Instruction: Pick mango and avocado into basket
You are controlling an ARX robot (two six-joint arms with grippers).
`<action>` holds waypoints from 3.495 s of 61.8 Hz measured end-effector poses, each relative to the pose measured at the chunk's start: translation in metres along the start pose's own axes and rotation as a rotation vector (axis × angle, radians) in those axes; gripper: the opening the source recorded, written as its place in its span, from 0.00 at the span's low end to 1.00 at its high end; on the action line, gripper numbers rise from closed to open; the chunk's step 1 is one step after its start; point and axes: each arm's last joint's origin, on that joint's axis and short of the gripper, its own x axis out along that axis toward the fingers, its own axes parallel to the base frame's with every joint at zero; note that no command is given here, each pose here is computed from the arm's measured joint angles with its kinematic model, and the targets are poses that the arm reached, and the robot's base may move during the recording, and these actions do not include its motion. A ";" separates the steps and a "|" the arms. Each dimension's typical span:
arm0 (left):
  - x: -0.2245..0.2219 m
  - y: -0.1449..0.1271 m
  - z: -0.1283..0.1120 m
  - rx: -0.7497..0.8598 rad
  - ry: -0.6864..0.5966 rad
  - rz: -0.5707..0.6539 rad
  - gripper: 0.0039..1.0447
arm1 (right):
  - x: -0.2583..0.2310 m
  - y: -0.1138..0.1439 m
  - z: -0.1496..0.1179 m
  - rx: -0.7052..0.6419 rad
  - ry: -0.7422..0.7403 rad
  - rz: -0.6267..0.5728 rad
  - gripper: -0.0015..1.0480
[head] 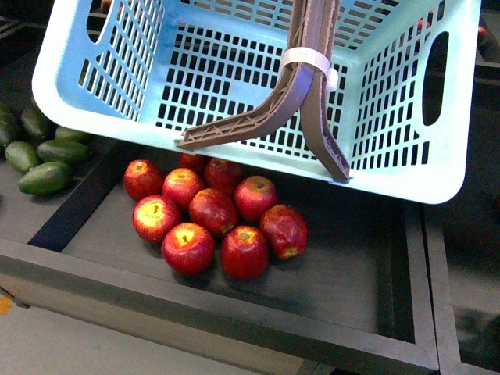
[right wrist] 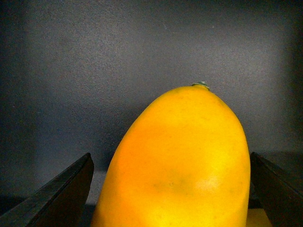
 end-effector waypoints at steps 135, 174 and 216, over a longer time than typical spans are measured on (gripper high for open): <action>0.000 0.000 0.000 0.000 0.000 0.000 0.05 | -0.251 0.084 0.170 0.126 -0.587 0.480 0.58; 0.000 0.000 0.000 0.000 0.000 0.000 0.05 | -0.282 0.194 0.146 -0.080 -0.545 0.554 0.58; 0.000 0.000 0.000 0.000 0.000 0.000 0.05 | -0.239 0.258 0.126 -0.178 -0.449 0.477 0.58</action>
